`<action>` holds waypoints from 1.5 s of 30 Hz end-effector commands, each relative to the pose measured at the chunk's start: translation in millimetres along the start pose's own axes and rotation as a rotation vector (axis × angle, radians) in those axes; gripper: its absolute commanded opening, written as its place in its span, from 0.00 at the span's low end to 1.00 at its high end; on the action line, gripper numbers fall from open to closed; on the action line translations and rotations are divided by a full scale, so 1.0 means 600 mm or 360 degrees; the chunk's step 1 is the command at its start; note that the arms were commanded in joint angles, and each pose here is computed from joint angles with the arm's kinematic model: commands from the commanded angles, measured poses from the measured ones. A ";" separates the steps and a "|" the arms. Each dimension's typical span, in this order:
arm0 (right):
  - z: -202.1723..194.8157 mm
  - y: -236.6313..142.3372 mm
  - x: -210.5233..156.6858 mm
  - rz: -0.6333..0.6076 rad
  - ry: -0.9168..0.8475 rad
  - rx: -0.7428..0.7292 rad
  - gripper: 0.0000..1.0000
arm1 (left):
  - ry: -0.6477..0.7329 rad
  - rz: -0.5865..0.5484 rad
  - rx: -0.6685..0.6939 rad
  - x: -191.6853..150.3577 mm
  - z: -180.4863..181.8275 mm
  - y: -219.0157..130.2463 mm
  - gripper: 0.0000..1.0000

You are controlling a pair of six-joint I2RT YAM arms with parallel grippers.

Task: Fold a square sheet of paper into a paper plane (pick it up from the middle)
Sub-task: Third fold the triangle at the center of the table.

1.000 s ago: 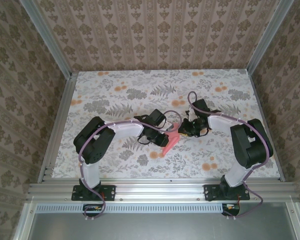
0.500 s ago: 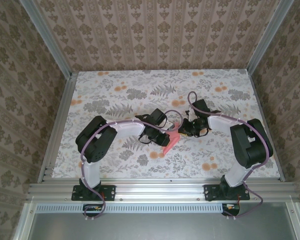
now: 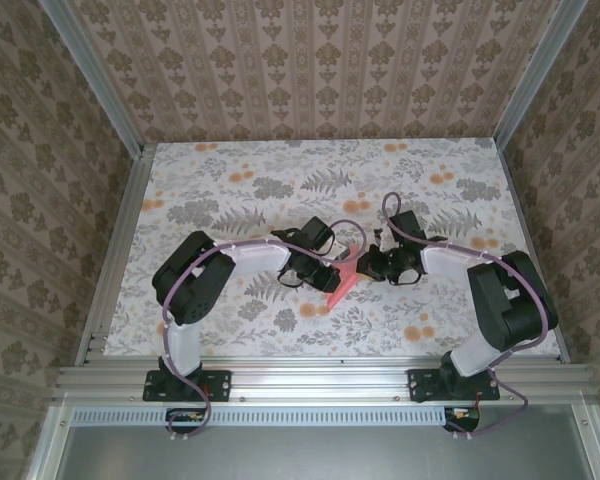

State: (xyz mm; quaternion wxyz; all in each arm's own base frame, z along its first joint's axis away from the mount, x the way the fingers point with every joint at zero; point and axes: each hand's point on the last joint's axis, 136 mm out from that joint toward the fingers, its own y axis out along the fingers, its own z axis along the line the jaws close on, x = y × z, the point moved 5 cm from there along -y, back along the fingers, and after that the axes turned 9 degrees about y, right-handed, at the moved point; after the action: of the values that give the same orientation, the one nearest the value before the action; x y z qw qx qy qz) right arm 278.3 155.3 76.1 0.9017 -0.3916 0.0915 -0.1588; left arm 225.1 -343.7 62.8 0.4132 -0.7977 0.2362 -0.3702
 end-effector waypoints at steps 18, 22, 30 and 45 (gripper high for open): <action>-0.028 0.061 -0.009 0.0051 0.0122 0.0059 0.10 | 0.0002 0.0129 0.0062 -0.025 0.011 0.013 0.10; -0.037 0.062 -0.010 0.0050 0.0116 0.0013 0.10 | -0.0001 0.0142 0.0077 -0.028 0.013 0.014 0.10; -0.006 0.022 -0.005 -0.0014 0.0050 0.0067 0.11 | -0.0010 0.0154 0.0095 -0.033 0.016 0.014 0.10; -0.062 0.045 0.002 -0.0012 0.0136 -0.0144 0.08 | -0.0015 0.0163 0.0107 -0.036 0.016 0.011 0.09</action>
State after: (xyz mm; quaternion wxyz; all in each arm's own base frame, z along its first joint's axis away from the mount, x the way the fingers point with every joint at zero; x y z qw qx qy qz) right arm 284.3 158.2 47.9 0.9017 -0.3798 0.1103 -0.1744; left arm 226.1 -342.4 62.5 0.4222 -0.7932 0.2353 -0.3704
